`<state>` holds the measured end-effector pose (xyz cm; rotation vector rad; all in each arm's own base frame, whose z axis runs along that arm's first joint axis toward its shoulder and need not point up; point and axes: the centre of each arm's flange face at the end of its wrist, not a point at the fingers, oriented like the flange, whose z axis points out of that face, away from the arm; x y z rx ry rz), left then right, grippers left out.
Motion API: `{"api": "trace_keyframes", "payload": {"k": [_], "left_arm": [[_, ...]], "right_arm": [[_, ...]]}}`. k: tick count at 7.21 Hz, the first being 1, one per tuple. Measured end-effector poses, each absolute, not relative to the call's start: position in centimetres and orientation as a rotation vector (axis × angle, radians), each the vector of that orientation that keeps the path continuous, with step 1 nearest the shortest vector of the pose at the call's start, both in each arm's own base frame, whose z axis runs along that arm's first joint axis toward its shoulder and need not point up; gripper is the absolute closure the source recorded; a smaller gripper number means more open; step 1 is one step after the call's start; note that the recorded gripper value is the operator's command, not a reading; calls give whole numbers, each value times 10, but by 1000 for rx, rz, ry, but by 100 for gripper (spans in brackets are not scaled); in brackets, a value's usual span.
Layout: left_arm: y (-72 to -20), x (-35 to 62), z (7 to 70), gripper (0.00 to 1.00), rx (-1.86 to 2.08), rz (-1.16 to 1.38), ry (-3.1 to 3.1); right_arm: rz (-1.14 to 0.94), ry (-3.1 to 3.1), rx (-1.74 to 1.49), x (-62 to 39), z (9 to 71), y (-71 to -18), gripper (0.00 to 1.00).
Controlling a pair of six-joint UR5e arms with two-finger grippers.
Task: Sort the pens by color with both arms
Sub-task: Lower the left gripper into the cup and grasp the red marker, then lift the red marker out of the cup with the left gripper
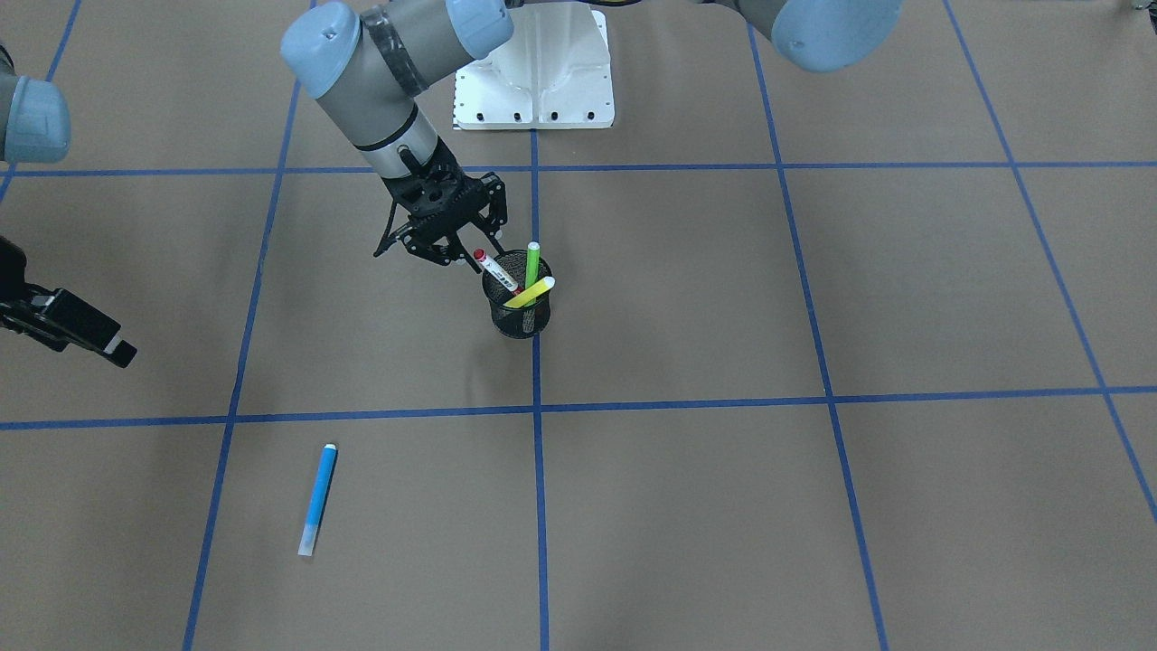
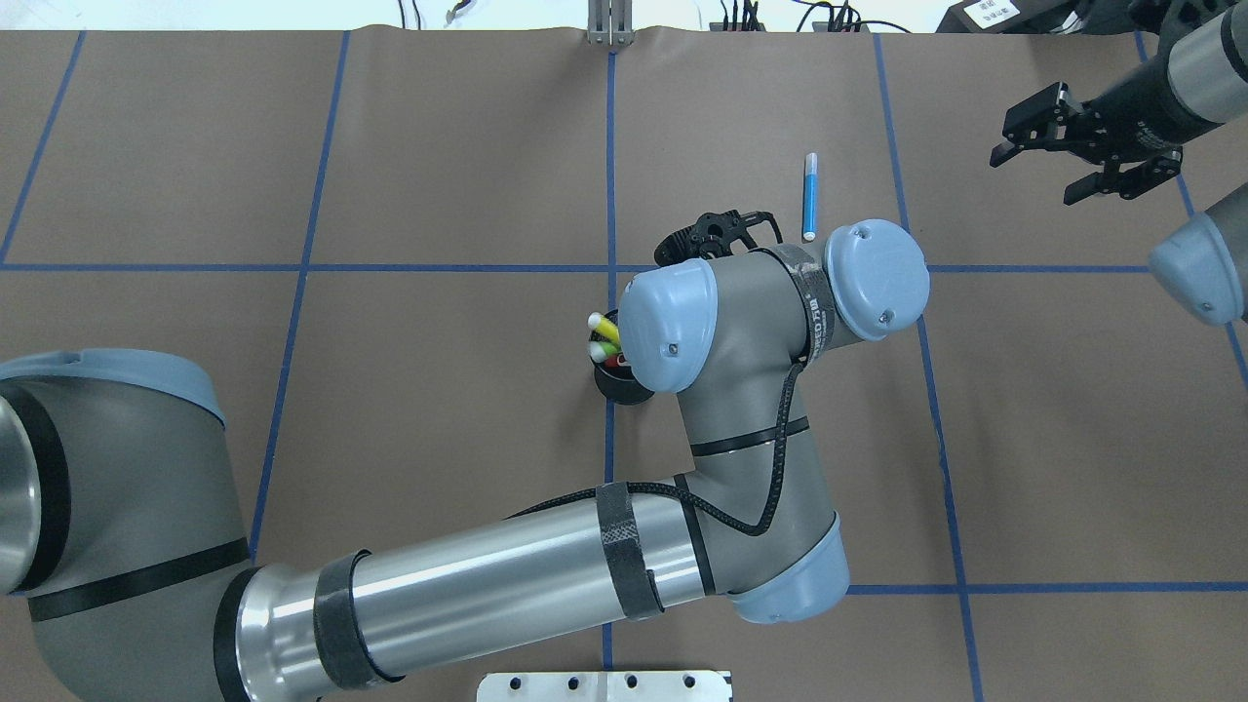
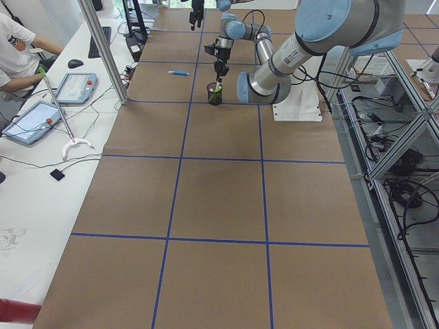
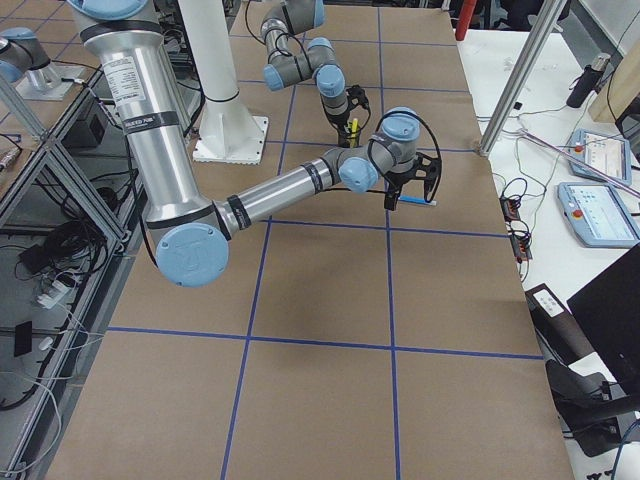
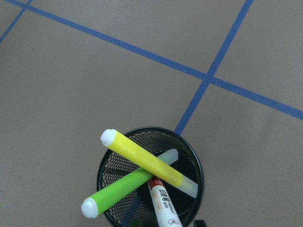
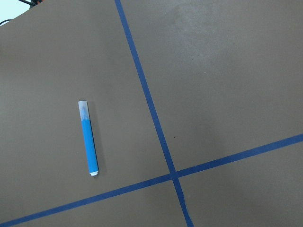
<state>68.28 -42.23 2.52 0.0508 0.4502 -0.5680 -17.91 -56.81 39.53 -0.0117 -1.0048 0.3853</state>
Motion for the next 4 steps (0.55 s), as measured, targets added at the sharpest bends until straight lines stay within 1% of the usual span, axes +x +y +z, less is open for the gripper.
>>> {"api": "trace_keyframes", "payload": {"k": [2, 4], "left_arm": [[-422, 678, 16, 100, 51, -569, 464], [-415, 652, -9, 100, 55, -572, 484]], "right_arm": [[387, -1005, -13, -179, 395, -568, 0], [388, -1003, -14, -180, 396, -568, 0]]}}
